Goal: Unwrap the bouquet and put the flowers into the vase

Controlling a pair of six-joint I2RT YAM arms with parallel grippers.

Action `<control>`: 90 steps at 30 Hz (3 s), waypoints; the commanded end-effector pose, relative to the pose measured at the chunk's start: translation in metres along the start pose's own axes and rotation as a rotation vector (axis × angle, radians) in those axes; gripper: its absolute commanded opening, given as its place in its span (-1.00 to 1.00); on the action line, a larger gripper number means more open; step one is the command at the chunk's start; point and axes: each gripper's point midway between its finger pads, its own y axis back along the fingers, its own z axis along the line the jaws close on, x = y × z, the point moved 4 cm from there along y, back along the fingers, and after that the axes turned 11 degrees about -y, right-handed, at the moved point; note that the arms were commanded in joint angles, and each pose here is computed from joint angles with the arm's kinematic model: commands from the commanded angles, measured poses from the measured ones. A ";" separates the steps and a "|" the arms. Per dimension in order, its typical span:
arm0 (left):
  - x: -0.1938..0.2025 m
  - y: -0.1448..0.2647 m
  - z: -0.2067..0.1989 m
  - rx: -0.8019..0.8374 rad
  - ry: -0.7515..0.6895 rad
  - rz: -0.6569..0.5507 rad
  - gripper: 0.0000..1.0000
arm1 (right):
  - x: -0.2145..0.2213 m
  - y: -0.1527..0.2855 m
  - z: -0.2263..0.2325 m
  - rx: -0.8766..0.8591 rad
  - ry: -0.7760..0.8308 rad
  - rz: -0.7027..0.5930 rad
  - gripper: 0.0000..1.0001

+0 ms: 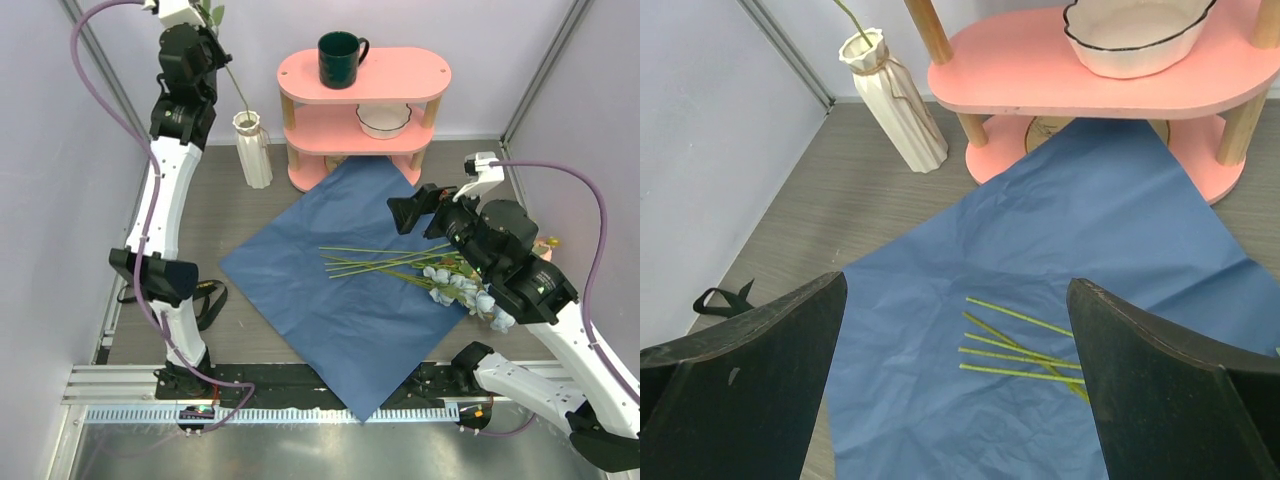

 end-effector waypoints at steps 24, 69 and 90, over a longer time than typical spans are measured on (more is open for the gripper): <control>0.102 -0.042 0.016 -0.061 -0.005 0.232 -0.33 | 0.010 0.004 -0.007 0.042 -0.059 0.027 0.96; 0.227 0.356 -0.159 1.159 0.391 0.939 0.78 | 0.144 -0.111 -0.288 1.069 -0.654 0.214 -0.10; 0.226 0.379 -0.172 1.187 0.250 0.945 0.78 | 0.157 -0.101 -0.310 1.224 -0.743 0.092 -0.32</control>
